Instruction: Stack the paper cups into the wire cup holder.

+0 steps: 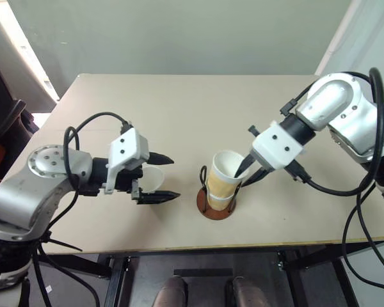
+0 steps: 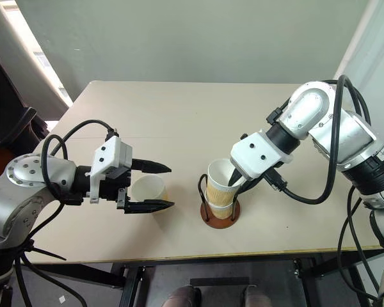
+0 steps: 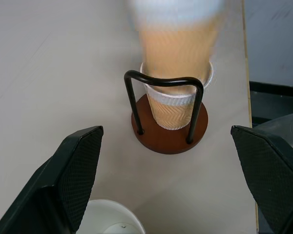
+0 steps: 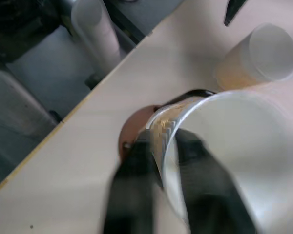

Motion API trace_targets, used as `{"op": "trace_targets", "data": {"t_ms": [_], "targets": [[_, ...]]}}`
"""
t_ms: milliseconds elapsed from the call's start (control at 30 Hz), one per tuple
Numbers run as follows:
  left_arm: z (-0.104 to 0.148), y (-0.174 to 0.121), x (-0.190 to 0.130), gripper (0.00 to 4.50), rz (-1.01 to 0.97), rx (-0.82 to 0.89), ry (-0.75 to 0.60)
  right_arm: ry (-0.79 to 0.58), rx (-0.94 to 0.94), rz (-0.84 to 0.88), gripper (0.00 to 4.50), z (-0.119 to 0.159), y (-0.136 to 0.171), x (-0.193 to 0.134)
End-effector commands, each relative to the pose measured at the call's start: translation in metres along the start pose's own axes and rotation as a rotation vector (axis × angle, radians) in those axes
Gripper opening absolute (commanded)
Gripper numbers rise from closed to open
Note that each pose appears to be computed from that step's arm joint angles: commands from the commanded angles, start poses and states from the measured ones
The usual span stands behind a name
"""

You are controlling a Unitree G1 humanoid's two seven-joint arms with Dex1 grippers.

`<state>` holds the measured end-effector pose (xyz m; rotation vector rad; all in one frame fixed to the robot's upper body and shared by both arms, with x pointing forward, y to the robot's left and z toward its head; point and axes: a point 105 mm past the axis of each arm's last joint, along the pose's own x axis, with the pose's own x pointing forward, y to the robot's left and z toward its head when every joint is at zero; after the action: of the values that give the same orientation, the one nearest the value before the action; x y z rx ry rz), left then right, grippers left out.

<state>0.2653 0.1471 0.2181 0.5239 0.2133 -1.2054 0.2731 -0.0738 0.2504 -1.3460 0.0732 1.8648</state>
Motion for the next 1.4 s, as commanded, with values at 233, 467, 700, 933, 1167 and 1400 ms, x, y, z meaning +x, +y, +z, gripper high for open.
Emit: {"op": "trace_targets", "data": {"t_ms": [233, 467, 700, 933, 1167, 1400], "targets": [[-0.005, 0.007, -0.028, 4.5, -0.034, 0.125, 0.15, -0.092, 0.088, -0.254, 4.45, 0.009, -0.031, -0.03], [-0.04, 0.006, -0.034, 4.5, -0.135, 0.173, 0.38, -0.37, 0.309, -0.51, 4.48, 0.021, -0.055, 0.006], [-0.067, 0.021, -0.014, 4.5, -0.118, 0.231, 0.494, -0.41, 0.404, -0.562, 4.48, 0.022, -0.049, 0.012], [-0.071, 0.026, -0.001, 3.54, -0.157, 0.264, 0.496, -0.421, 0.461, -0.603, 4.5, 0.021, -0.043, 0.011], [-0.071, 0.022, -0.003, 0.94, -0.212, 0.274, 0.497, -0.403, 0.477, -0.615, 4.5, 0.02, -0.037, 0.006], [-0.031, 0.03, -0.011, 0.03, -0.254, 0.347, 0.381, -0.315, 0.574, -0.474, 4.5, 0.009, 0.026, -0.008]]}}
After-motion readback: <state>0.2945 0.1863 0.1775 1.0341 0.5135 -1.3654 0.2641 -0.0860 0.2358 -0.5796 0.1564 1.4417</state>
